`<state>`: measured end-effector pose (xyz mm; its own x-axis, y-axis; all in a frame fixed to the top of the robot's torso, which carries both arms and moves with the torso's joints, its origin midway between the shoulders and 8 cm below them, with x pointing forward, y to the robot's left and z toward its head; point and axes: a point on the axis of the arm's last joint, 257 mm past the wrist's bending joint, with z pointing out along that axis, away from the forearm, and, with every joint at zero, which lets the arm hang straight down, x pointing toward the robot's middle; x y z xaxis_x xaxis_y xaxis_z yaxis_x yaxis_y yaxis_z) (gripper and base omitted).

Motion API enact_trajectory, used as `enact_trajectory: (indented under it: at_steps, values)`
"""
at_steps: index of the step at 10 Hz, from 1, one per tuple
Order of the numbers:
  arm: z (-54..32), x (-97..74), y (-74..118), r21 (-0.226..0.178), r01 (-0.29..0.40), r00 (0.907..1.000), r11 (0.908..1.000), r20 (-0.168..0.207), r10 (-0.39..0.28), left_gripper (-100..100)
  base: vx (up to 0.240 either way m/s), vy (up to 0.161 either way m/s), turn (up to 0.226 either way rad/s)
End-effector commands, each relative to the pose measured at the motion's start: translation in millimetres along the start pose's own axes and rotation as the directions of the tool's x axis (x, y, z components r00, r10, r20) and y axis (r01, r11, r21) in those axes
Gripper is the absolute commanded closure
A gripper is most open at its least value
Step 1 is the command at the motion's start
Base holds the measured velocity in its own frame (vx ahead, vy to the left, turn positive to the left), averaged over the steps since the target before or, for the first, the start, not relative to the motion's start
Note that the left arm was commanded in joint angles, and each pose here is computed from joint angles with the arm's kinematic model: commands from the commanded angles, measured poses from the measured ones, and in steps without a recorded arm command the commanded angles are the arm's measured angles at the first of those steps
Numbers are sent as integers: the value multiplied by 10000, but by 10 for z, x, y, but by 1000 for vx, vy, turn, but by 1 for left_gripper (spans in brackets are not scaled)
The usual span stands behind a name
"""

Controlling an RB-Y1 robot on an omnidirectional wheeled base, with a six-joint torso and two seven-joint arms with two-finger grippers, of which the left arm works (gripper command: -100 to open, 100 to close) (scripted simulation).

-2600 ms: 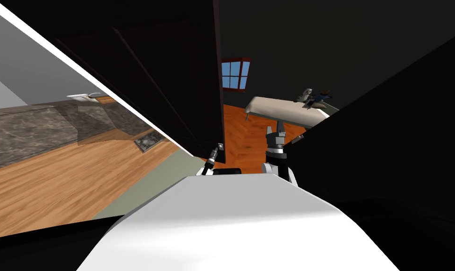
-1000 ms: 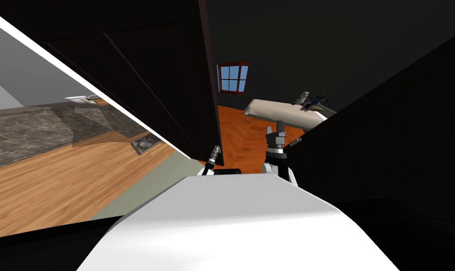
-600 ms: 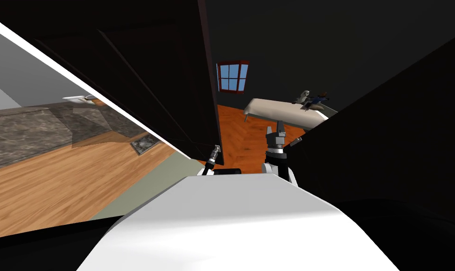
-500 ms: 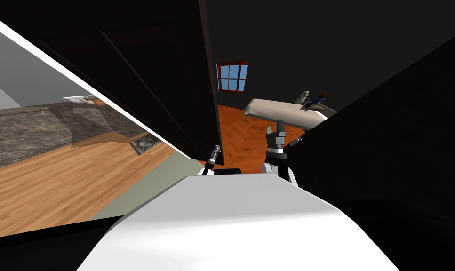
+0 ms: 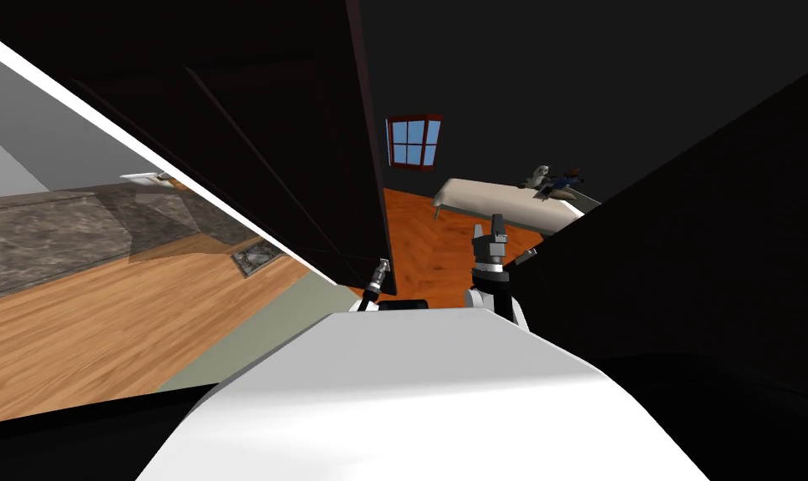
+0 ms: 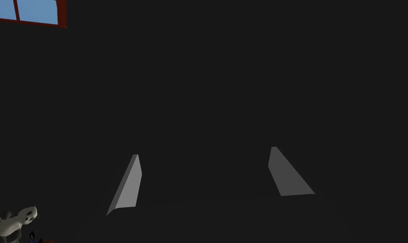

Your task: Push the door open

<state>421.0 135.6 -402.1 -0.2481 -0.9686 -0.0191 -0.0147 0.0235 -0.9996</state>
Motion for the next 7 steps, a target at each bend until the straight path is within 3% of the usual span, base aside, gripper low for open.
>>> enact_trajectory:
  at_steps: [1,7]
  values:
    - [48,-170,-63,164,-137,9996,9998,251,133,100,184,-64,22]
    - [45,-570,-63,112,-334,9943,9994,1017,321,100,163,-80,52]
